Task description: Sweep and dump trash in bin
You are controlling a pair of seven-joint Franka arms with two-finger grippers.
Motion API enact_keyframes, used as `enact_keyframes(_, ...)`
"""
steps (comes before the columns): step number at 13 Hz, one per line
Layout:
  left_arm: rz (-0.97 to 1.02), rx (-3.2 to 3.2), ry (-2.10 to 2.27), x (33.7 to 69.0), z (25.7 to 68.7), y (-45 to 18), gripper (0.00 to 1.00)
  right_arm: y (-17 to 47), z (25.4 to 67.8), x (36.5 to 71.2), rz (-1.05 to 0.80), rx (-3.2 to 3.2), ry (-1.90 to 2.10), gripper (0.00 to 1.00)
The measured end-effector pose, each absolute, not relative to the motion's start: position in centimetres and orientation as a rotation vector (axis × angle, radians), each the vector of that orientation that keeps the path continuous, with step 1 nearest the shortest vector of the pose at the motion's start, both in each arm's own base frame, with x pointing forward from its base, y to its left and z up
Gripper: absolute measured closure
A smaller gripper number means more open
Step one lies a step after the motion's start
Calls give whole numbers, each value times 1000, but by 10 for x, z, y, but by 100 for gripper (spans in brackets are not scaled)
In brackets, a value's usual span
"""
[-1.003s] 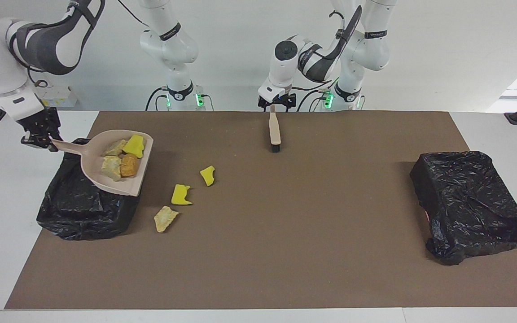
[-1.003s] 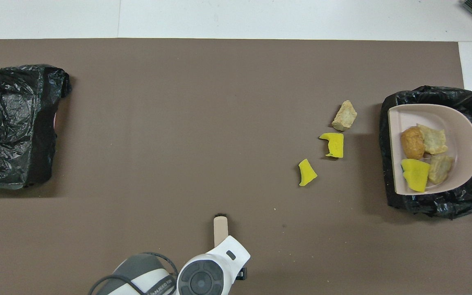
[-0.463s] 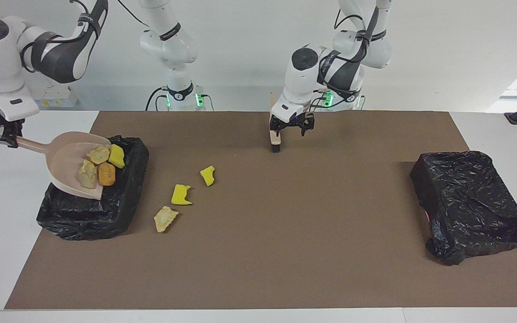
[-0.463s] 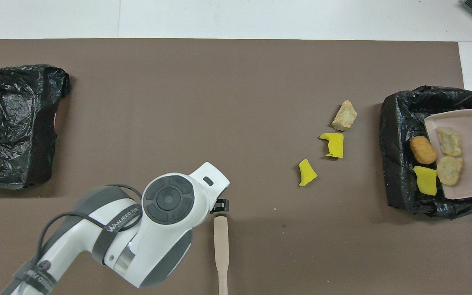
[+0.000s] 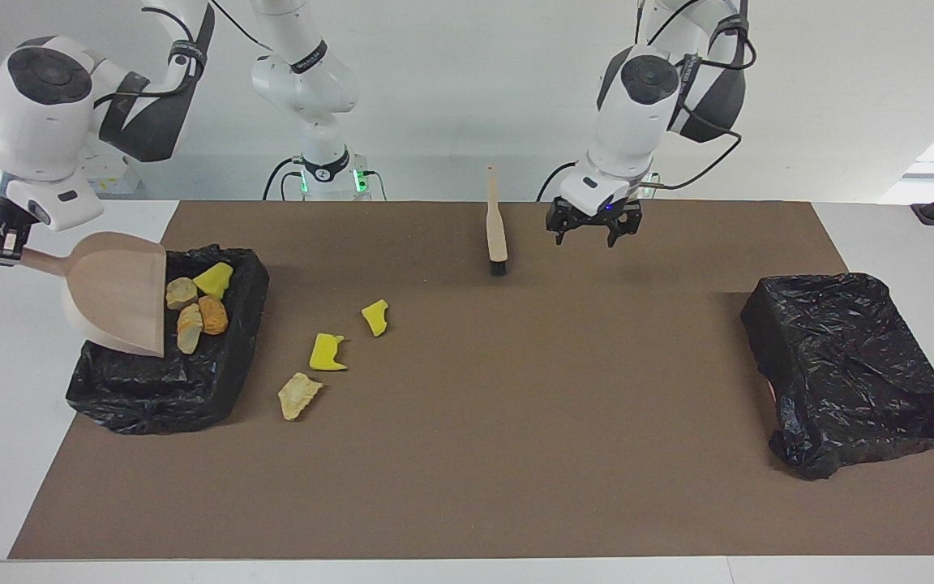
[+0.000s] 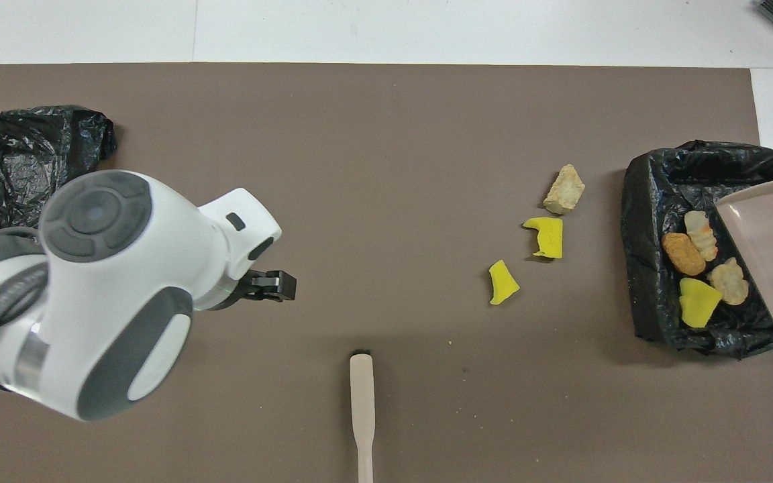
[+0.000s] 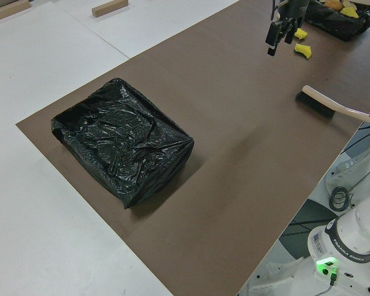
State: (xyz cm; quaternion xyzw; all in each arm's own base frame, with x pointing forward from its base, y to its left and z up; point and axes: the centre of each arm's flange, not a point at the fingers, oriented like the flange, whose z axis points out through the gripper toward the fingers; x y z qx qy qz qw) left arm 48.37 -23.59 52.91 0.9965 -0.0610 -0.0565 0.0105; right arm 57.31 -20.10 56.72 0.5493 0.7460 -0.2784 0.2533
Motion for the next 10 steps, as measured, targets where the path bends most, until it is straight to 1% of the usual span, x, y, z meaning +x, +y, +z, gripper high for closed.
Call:
enact_keyframes(2, -231, 3102, -243, 494, 564, -193, 0, -201, 573, 574, -796, 1442, 2028, 69)
enact_keyframes(4, -214, 3083, -292, 504, 594, -149, 0, -198, 590, 572, -764, 1431, 2032, 69)
enact_keyframes(7, -192, 3062, -356, 508, 624, -97, 0, -188, 591, 570, -577, 1540, 2099, 69)
enact_keyframes(10, -153, 3057, -369, 509, 644, -76, 0, -179, 589, 569, -359, 1706, 2147, 69)
